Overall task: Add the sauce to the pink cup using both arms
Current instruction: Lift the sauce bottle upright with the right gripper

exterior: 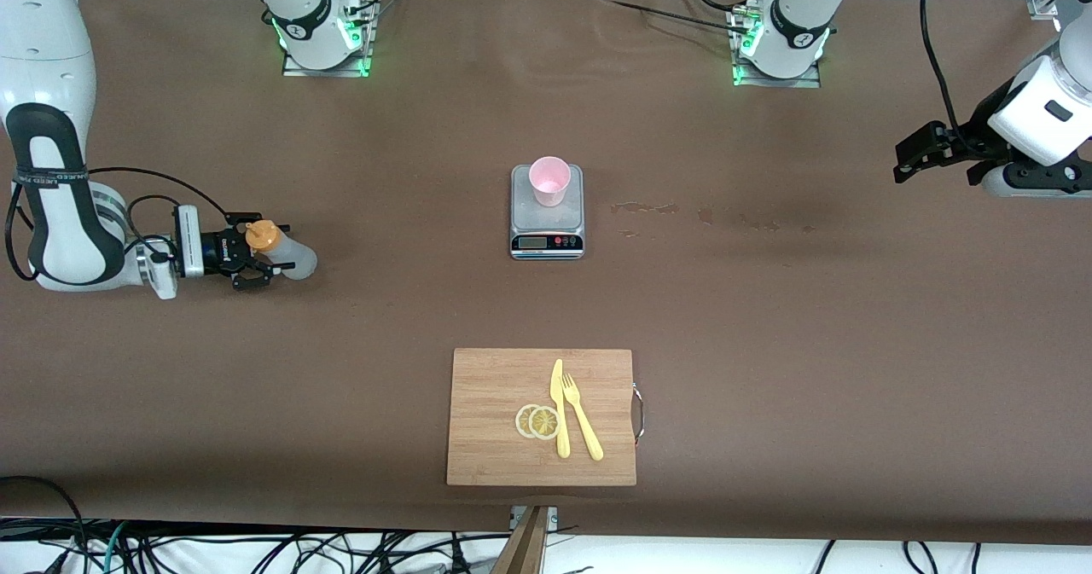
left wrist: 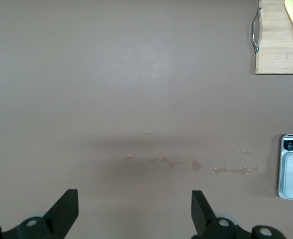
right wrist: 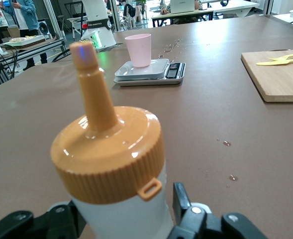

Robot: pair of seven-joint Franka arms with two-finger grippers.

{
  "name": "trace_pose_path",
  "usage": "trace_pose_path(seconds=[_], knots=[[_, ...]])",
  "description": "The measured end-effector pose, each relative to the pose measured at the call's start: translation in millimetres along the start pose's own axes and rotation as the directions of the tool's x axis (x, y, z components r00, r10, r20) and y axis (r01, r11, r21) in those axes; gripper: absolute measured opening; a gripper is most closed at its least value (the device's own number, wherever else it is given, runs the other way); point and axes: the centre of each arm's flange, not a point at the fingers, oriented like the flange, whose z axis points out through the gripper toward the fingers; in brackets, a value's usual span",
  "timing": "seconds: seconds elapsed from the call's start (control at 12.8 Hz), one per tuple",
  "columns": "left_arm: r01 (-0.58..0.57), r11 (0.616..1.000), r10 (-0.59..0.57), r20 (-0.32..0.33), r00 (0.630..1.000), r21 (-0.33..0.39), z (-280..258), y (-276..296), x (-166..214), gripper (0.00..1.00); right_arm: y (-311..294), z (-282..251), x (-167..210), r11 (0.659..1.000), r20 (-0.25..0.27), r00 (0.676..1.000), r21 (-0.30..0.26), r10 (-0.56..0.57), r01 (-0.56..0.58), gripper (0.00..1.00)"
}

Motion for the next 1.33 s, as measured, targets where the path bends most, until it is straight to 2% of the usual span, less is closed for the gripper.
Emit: trace_pose_path(seconds=[0.08,0.23,0.63,0.86,1.33], knots=[[0.0,1.0,0.0,0.0,1.0,0.0,0.0,0.3,0.0,1.0,-0.3,0.4,-0.3,1.0,-0.001,1.0,0.0,-0.003,0.003,0.71],[-0.002,1.0,0.002,-0.001,1.0,0.0,-0.3,1.1,0.0,1.0,-0.2,0.3,-0.1,1.0,-0.001,1.0,-0.001,-0.008,0.008,0.48],[-0.003,1.0,0.003,-0.003,1.0,0.0,-1.2,1.9,0.0,1.0,5.6,2.8,6.9,1.0,0.019,1.0,-0.001,-0.023,0.023,0.36],[-0.005,1.0,0.005,-0.002,1.0,0.0,-0.9,2.6,0.1,1.0,20.7,1.0,30.1,1.0,0.081,0.996,-0.02,-0.022,0.024,0.36],[-0.008,1.0,0.008,-0.001,1.0,0.0,-0.5,4.4,0.2,1.0,55.6,11.8,143.2,0.994,0.262,0.962,-0.096,0.074,-0.051,0.36]])
